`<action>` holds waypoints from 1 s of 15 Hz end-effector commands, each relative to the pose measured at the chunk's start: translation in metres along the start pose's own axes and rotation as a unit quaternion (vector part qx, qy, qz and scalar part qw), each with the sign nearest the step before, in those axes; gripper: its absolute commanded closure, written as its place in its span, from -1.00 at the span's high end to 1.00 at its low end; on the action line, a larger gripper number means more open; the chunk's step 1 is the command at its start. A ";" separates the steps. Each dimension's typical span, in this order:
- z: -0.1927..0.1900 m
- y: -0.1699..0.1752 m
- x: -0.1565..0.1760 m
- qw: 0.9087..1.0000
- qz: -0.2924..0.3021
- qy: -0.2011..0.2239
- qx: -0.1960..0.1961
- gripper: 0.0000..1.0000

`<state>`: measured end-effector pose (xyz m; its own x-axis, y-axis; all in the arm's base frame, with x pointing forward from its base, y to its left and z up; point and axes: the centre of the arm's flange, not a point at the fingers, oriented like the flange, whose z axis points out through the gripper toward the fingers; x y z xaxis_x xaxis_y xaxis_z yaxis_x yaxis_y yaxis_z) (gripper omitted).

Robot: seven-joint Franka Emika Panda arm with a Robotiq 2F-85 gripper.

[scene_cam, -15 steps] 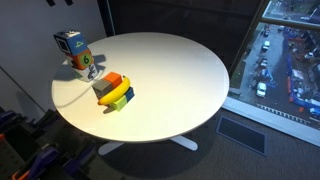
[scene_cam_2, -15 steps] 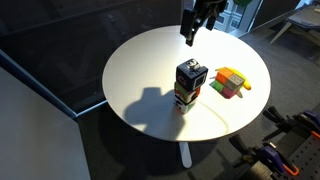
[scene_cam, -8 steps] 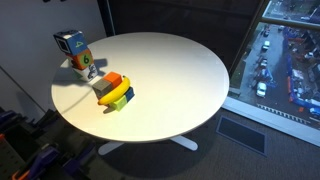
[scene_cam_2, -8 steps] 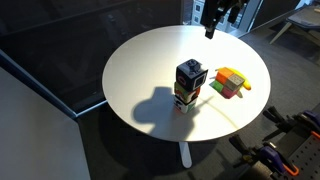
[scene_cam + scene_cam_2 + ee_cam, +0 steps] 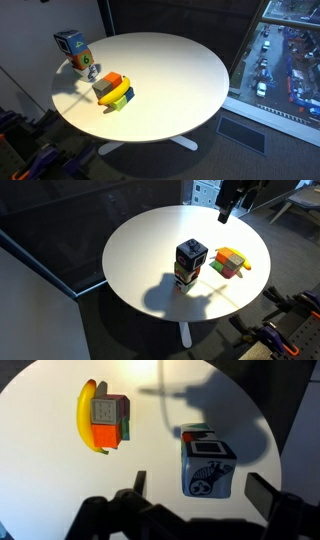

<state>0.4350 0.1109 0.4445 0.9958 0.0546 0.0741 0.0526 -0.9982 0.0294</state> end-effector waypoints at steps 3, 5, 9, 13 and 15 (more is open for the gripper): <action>-0.011 0.011 -0.033 1.000 -0.010 0.011 0.012 1.00; -0.015 0.012 -0.036 1.000 -0.008 0.016 0.013 1.00; -0.028 0.012 -0.041 1.000 -0.005 0.023 0.014 1.00; -0.036 0.013 -0.047 1.000 0.001 0.013 0.021 1.00; -0.039 0.014 -0.049 1.000 0.004 0.008 0.023 1.00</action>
<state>0.3941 0.1016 0.4702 0.9932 0.0462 0.1071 0.0455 -0.9989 0.0090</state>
